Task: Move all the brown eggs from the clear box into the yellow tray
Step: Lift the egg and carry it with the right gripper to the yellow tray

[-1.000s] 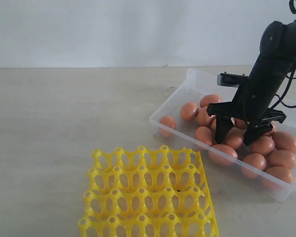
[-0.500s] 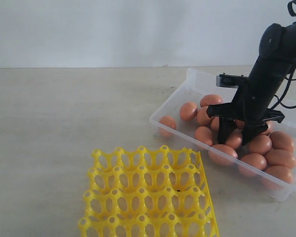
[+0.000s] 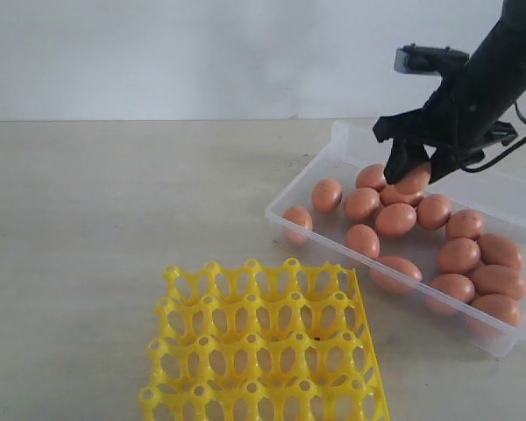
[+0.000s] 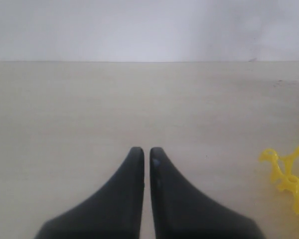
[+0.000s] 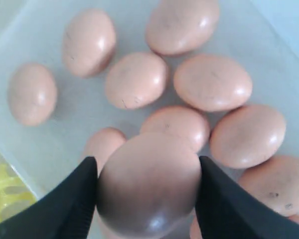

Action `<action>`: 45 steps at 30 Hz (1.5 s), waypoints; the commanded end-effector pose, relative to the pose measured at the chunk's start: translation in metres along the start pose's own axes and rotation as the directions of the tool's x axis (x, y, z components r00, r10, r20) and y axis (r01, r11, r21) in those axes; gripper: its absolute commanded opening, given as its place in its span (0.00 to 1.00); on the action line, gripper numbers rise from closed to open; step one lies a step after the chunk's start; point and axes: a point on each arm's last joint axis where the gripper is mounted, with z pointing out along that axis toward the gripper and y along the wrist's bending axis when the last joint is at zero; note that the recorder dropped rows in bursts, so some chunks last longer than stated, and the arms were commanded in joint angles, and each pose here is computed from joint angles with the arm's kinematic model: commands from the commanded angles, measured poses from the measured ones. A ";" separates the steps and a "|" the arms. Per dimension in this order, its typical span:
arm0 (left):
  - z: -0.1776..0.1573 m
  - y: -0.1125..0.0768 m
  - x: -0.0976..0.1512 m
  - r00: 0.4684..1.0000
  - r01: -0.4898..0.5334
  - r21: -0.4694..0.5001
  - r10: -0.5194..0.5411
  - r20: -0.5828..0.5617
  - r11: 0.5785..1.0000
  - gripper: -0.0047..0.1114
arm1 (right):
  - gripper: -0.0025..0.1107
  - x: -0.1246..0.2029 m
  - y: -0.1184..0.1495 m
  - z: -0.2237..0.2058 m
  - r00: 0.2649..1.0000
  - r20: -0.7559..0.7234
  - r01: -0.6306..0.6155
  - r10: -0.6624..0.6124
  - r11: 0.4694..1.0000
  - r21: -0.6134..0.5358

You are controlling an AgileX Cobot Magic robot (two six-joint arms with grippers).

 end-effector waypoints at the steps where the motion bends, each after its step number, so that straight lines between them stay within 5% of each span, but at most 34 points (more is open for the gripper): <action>1: 0.000 0.000 -0.002 1.000 0.013 0.005 -0.013 0.016 1.000 0.08 | 0.02 -0.006 0.013 -0.034 0.988 0.141 0.069 -0.065 0.997 -0.021; 4: 0.000 0.000 -0.002 1.000 0.013 0.005 -0.013 0.016 1.000 0.08 | 0.02 -0.003 0.025 -0.046 0.984 0.151 0.116 -0.097 0.986 -0.118; 7: 0.000 0.000 -0.002 1.000 0.013 0.005 -0.013 0.016 1.000 0.08 | 0.02 0.001 0.053 -0.047 0.955 0.169 0.282 -0.243 0.920 -0.273; 11: 0.000 0.000 -0.002 1.000 0.013 0.005 -0.013 0.016 1.000 0.08 | 0.02 0.013 0.103 -0.038 0.791 0.223 0.611 -0.569 0.717 -0.336; 14: 0.000 0.000 -0.002 1.000 0.013 0.005 -0.013 0.016 1.000 0.08 | 0.02 0.026 0.141 -0.024 0.629 0.251 0.767 -0.736 0.534 -0.356; 16: 0.000 0.000 -0.002 1.000 0.013 0.005 -0.013 0.016 1.000 0.08 | 0.02 0.031 0.158 -0.012 0.550 0.252 0.822 -0.796 0.465 -0.328; 26: 0.000 0.000 -0.002 1.000 0.013 0.005 -0.013 0.016 1.000 0.08 | 0.02 0.034 0.209 0.024 0.593 0.439 0.776 -0.675 0.625 -0.087; 29: 0.000 0.000 -0.002 1.000 0.013 0.005 -0.013 0.016 1.000 0.08 | 0.02 0.056 0.221 0.037 0.549 0.473 0.780 -0.689 0.625 0.006; 35: 0.000 0.000 -0.002 1.000 0.013 0.005 -0.013 0.016 1.000 0.08 | 0.02 0.109 0.238 0.059 0.411 0.571 0.613 -0.710 0.679 0.403; 37: 0.000 0.000 -0.002 1.000 0.013 0.005 -0.013 0.016 1.000 0.08 | 0.02 0.126 0.246 0.059 0.414 0.713 0.543 -0.565 0.782 0.305; 40: 0.000 0.000 -0.002 1.000 0.013 0.005 -0.013 0.016 1.000 0.08 | 0.02 0.138 0.236 0.065 0.528 0.794 0.405 -0.300 0.911 0.075; 45: 0.000 0.000 -0.002 1.000 0.013 0.005 -0.013 0.016 1.000 0.08 | 0.02 0.154 0.232 0.102 0.532 0.731 0.511 -0.428 0.850 0.126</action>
